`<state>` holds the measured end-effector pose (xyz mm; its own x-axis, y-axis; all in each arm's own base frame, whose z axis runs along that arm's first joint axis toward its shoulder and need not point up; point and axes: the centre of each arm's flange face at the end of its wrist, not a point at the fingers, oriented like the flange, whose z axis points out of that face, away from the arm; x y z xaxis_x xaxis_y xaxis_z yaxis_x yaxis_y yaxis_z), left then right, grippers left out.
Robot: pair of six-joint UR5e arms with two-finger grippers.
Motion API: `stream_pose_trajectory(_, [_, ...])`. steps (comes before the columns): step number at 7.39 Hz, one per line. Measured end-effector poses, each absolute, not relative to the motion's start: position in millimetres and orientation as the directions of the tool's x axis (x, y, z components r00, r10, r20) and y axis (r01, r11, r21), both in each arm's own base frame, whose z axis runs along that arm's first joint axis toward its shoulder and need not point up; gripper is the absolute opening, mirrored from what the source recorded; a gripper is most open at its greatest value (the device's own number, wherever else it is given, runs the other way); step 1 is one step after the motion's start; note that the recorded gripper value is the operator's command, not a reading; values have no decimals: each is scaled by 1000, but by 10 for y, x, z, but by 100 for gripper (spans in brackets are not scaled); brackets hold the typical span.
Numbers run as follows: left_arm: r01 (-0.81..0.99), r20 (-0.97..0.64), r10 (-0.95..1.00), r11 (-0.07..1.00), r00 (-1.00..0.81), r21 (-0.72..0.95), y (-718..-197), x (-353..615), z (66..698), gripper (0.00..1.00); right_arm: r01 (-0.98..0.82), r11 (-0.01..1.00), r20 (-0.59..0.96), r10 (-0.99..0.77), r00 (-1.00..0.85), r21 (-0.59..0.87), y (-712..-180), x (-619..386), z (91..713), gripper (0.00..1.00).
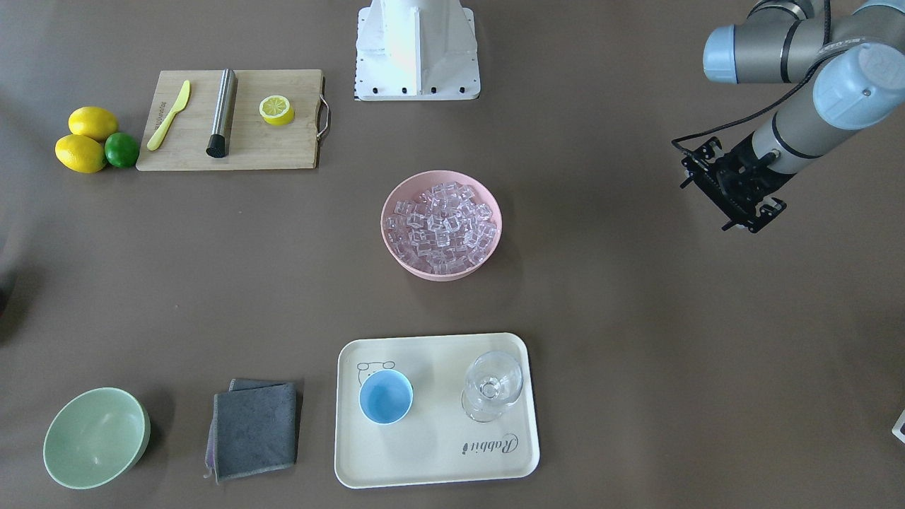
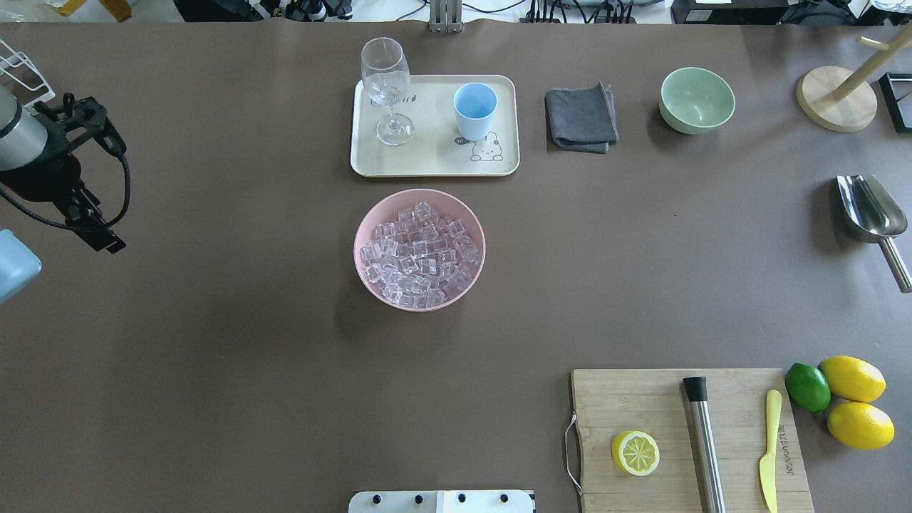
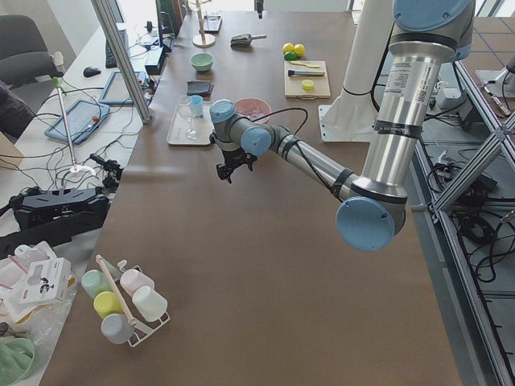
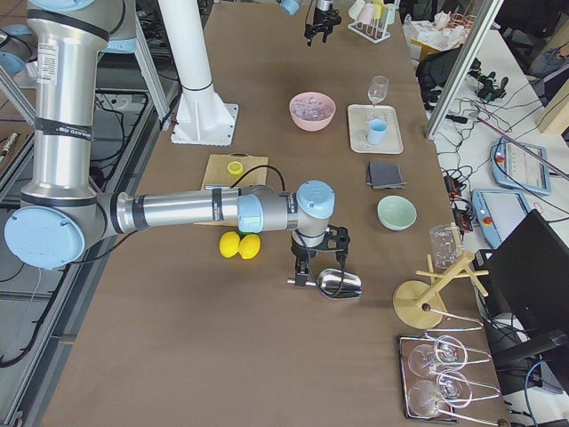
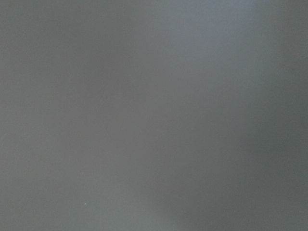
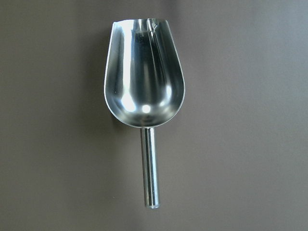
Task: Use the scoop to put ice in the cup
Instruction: 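Reach the left gripper toward the rim of the pink ice bowl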
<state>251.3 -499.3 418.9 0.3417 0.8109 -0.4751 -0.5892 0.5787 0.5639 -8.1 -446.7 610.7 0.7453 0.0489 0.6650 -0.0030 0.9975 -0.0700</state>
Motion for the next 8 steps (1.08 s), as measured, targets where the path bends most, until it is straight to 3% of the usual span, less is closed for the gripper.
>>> stream_pose_trajectory(4, [-537,-314,939,340,144,772,-4687,3391,3813,99,-19,998,660,54,749,-60,-4422,-442,6451,97])
stream_pose_trajectory(8, [-470,-203,975,220,86,855,-4595,3818,3739,99,29,999,639,6,769,-44,-4412,-700,6644,92])
